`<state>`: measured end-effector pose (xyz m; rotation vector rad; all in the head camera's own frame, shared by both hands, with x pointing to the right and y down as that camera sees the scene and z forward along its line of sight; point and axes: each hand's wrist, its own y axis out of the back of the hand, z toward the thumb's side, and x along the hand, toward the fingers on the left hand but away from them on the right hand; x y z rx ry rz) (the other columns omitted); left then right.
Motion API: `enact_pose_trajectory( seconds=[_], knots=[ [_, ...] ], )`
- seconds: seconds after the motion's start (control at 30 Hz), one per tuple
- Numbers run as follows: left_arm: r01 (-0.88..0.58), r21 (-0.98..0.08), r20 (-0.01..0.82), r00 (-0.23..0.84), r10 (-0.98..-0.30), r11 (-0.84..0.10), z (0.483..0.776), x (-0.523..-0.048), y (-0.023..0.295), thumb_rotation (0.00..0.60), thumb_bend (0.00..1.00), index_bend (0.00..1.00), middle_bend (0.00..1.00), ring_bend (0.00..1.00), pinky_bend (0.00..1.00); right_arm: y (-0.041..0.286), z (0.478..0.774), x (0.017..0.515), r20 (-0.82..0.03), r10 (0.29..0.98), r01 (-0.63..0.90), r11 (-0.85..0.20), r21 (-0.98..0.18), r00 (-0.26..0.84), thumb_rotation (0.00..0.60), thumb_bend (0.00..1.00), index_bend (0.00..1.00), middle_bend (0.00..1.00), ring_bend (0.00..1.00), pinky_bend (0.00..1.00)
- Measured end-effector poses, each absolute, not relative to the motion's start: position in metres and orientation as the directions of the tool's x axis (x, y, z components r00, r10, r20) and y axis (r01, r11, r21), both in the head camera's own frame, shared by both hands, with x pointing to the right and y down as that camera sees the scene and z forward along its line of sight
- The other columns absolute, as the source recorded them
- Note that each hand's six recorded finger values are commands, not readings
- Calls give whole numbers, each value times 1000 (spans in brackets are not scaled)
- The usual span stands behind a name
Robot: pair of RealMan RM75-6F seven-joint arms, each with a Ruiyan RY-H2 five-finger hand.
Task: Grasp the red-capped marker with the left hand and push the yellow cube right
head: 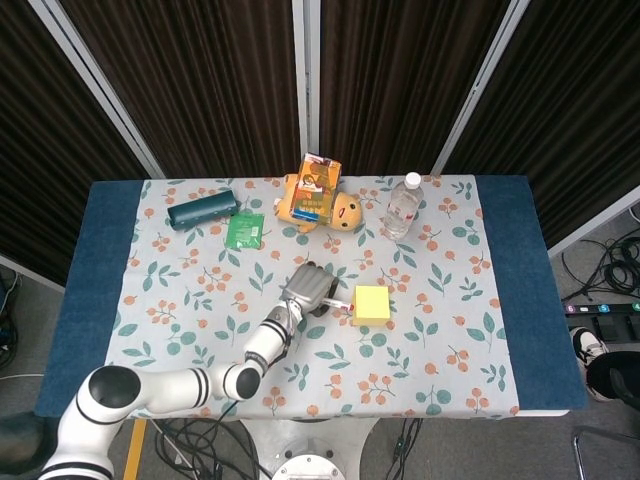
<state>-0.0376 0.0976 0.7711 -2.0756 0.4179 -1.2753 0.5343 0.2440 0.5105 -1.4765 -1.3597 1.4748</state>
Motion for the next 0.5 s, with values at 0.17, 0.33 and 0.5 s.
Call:
enact_pose_trajectory(
  seconds=[0.17,0.33,0.5],
  knots=[
    [65,-683,672,447,-591,-727,773,-59,95,600,408,695,656,376,265,243,512,532,-300,941,225,-262,-939,-156,600,219,54,168,1,135],
    [42,-699,661,420,-622,-714,768,-89,93,600,408,694,655,376,265,242,512,528,-298,944,227,-262,-938,-142,600,220,54,168,1,135],
    [29,-723,646,383,-660,-690,762,-129,96,600,408,684,644,376,265,239,513,524,-297,946,230,-263,-937,-127,600,219,54,169,1,135]
  ],
)
